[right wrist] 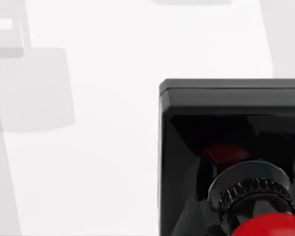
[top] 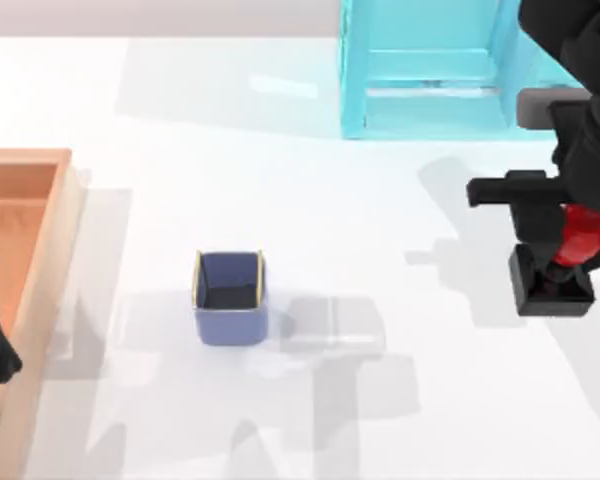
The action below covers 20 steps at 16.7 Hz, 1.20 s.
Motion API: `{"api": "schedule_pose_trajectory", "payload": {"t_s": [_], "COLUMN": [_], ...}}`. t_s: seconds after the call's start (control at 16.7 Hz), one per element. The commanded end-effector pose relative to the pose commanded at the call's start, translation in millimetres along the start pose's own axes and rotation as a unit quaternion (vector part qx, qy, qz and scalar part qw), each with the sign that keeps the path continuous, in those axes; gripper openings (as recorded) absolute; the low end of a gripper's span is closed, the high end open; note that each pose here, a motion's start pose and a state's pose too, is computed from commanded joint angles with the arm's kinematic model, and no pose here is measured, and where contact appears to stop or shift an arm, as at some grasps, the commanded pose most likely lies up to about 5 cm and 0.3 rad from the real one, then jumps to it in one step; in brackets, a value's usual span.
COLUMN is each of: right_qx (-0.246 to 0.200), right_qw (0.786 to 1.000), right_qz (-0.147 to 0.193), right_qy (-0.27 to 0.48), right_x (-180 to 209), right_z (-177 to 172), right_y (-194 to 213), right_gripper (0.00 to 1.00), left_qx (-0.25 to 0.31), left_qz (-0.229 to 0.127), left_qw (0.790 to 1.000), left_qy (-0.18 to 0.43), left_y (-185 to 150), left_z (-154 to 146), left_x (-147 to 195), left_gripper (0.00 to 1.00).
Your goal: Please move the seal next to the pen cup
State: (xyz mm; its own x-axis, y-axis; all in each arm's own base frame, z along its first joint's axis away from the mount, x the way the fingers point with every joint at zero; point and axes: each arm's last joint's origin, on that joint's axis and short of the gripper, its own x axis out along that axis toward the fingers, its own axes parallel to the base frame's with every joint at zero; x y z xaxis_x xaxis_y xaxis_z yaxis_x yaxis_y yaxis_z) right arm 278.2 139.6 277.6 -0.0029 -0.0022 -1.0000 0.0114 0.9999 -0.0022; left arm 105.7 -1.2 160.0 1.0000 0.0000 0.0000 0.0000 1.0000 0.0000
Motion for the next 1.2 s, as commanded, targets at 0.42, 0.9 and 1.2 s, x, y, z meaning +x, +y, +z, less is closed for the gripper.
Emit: {"api": "schedule_pose_trajectory", "payload": {"t_s": [0.42,0.9,1.2], "right_qx": [0.002,-0.002,-0.001], "right_qw": [1.0,0.999,0.997], "right_qz": [0.002,-0.008,-0.004], "right_qy": [-0.003,-0.045,-0.078], "right_x": [-12,21,57], "right_z": [-7,35,48], "right_y": [11,104,169], "right_gripper": [0.0,0.0,0.0], "left_qx": [0.0,0.0,0.0], "left_qz": [0.0,0.0,0.0], "left_qw": [1.0,1.0,1.0], "left_qy": [0.0,0.0,0.0], "left_y": [0,0,0], "left_z": [0,0,0], "left_x": [0,0,0], "left_gripper": [1.0,1.0,1.0]}}
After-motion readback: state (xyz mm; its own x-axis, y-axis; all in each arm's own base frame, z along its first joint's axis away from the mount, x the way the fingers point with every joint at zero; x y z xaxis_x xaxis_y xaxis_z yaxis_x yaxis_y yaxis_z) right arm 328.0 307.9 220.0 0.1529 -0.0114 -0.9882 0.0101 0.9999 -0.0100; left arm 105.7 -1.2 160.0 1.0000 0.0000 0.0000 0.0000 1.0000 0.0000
